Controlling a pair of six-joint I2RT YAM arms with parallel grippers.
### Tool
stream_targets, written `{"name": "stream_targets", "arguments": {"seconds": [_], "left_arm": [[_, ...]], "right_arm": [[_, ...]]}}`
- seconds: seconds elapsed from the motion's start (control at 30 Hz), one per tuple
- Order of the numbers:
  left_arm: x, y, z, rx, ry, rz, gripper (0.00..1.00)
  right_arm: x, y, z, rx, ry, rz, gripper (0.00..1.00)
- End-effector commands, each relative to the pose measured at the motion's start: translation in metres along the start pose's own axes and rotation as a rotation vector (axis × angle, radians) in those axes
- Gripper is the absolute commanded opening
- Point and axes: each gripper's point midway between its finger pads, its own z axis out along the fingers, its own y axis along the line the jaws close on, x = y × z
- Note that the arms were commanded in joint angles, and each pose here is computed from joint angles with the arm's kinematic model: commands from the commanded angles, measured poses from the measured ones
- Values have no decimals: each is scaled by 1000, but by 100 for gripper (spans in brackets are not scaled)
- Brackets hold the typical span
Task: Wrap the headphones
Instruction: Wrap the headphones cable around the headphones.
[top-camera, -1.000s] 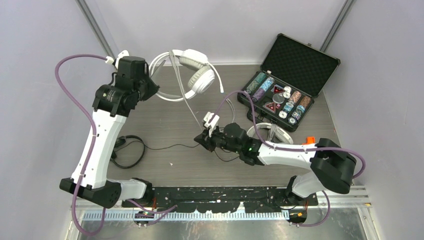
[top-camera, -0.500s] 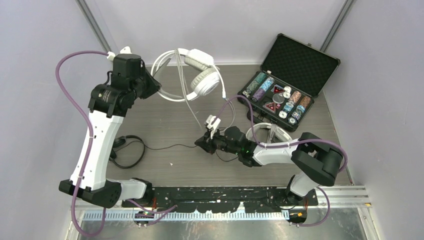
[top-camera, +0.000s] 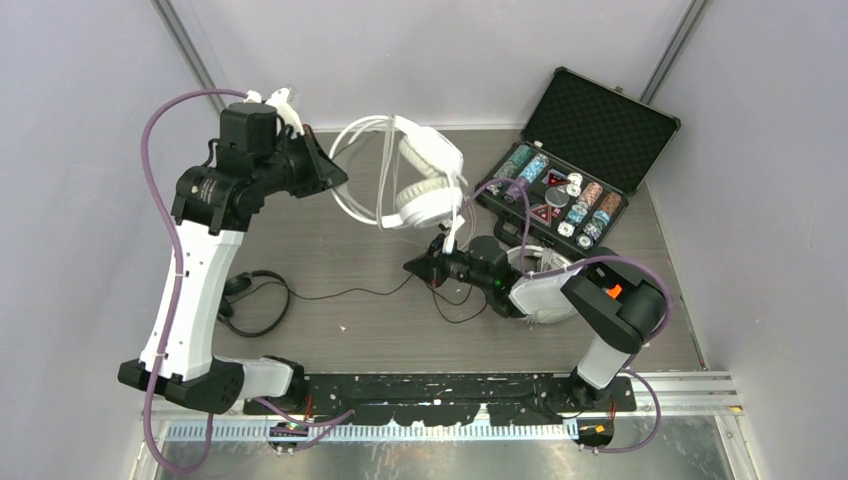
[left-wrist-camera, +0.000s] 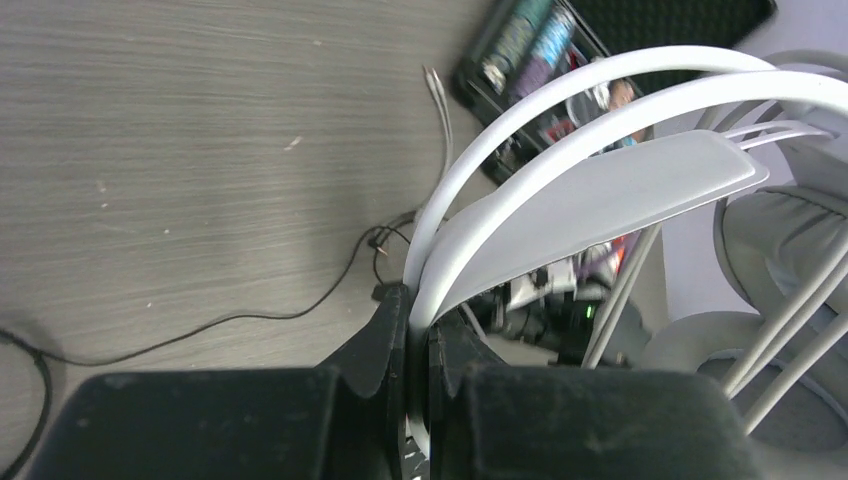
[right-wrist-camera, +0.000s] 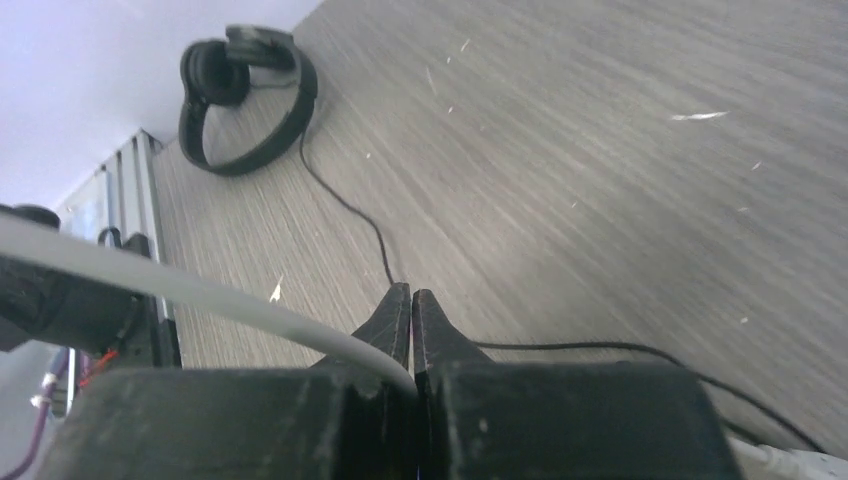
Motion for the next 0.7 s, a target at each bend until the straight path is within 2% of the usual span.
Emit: {"name": "stream_targets", "arguments": {"seconds": [0.0,0.17,0.23,0.4,0.53,0.67], "left_arm": [[3,-56,-25,338,35,162,0],[35,-56,-20,432,141,241,0],[45,-45,-13,403,176,267,0],[66,-16,-1,337,242,395,0],[73,3,7,313,225,541,0],[72,22,19,268,178,732,0]], "right_arm": [[-40,-10,0,-28,-113,92,3],[-74,-29,-4,34,-112,158,0],[-80,-35,-7,84,-68,164,0],[-109,-45,-20,136,-64,208,0],[-127,-46,-31,119,-69,267,0],[-133,-34,-37,89,-16,286,5]]}}
